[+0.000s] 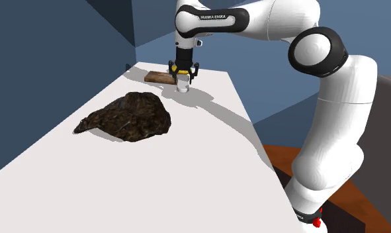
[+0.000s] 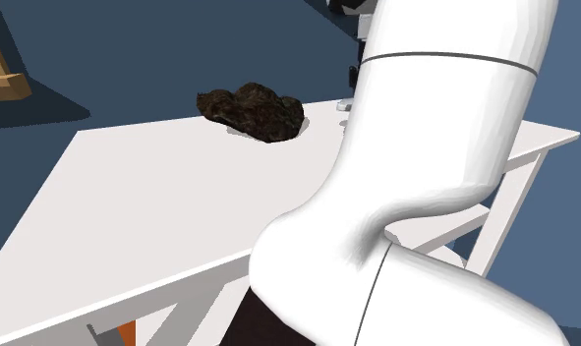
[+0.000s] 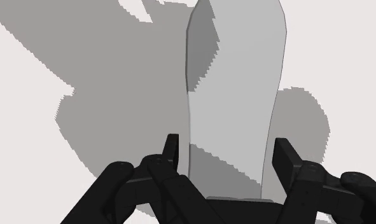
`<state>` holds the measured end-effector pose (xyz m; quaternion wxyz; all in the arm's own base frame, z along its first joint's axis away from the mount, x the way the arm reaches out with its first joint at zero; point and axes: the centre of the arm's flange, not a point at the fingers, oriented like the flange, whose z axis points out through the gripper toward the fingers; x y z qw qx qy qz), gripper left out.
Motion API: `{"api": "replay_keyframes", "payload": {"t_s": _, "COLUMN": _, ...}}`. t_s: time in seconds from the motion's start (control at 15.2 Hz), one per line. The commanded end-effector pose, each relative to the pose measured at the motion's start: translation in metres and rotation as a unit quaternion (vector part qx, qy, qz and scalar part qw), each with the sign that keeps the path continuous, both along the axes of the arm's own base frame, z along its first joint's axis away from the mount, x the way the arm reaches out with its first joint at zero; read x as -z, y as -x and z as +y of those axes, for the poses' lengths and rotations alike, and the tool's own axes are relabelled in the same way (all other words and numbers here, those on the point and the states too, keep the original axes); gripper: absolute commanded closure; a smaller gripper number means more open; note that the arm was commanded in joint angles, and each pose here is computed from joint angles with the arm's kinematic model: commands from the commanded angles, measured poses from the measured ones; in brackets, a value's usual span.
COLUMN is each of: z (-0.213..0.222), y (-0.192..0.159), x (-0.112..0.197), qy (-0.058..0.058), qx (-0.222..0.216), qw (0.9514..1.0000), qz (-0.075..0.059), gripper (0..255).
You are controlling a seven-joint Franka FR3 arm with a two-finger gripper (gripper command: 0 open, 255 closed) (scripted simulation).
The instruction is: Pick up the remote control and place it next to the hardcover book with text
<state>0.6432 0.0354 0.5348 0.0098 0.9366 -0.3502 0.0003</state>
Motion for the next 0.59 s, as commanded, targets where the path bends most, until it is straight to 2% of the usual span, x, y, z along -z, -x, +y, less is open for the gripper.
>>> {"api": "replay_keyframes", "payload": {"t_s": 0.0, "z": 0.000, "y": -0.001, "x": 0.009, "qy": 0.000, "qx": 0.000, "qw": 1.0000, "qz": -0.001, "gripper": 255}}
{"api": "replay_keyframes", "payload": {"t_s": 0.53, "z": 0.000, "y": -0.001, "x": 0.052, "qy": 0.000, "qx": 0.000, "qw": 1.0000, "qz": -0.001, "gripper": 255}}
